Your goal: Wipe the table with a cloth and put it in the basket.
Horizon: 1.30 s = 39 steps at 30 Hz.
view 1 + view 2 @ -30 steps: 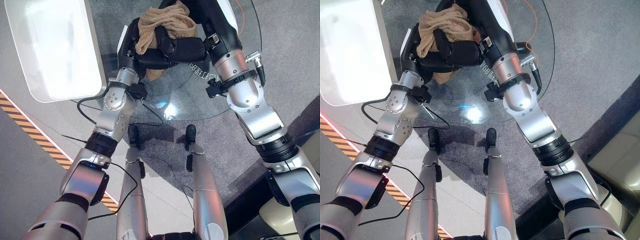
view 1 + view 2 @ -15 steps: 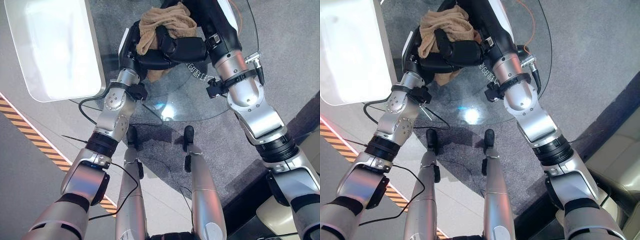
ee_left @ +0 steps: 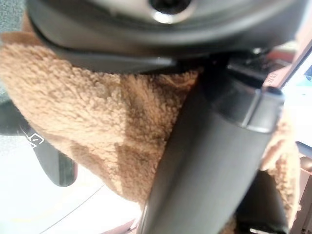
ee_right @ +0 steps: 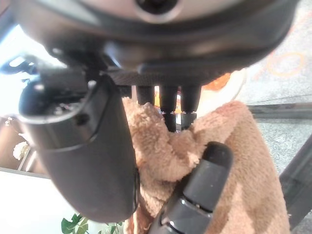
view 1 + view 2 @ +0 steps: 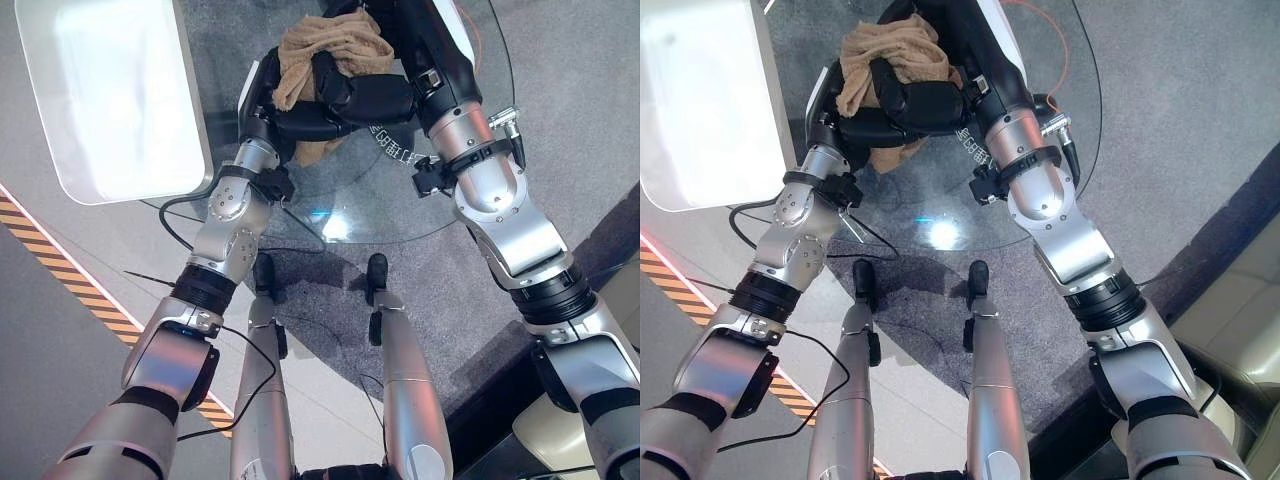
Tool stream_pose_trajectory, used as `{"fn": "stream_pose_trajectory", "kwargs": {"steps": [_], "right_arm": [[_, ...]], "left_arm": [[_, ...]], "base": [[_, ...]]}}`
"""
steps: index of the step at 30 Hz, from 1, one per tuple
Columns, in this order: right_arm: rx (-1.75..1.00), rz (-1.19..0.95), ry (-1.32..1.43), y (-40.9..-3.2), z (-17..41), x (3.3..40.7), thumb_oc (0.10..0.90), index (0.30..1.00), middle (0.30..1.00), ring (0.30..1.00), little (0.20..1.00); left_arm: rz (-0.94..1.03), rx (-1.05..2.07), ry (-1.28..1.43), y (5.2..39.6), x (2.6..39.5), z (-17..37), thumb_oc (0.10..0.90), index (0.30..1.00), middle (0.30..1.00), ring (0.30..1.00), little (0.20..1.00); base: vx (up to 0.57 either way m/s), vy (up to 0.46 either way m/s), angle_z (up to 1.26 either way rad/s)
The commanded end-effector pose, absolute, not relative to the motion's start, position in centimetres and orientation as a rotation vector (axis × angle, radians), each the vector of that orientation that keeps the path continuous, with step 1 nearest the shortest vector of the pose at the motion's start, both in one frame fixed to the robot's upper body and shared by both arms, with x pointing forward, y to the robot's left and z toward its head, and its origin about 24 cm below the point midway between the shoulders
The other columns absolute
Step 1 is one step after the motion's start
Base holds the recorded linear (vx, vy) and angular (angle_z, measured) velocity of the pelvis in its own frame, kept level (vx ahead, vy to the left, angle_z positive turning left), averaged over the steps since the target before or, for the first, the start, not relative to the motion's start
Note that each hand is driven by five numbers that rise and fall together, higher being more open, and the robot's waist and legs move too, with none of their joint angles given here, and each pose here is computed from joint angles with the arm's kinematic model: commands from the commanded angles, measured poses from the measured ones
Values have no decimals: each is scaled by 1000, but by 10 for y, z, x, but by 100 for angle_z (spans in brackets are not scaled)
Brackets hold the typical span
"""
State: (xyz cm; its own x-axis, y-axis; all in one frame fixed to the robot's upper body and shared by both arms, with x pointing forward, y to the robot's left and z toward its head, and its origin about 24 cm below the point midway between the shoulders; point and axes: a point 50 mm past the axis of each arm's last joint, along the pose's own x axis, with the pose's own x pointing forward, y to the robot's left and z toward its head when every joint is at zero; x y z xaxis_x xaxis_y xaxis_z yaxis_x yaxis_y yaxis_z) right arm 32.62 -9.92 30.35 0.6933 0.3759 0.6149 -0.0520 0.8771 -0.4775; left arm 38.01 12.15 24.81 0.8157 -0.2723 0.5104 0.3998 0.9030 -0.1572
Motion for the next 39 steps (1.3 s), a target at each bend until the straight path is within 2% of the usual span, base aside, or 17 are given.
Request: {"fn": "stream_pose_trajectory", "kwargs": {"steps": [1,39], "right_arm": [[-205,287,-1184,-93,382,273,800,900,900,900,900],[-182,285,-1146,-96,383,279,800,900,900,900,900]], "left_arm": [[-543,-319,-691,96,362,291,100,300,300,300,200],[-610,-393,-634,94,364,286,100,300,300,300,200]], "base": [[0,0,0],[0,0,0]]}}
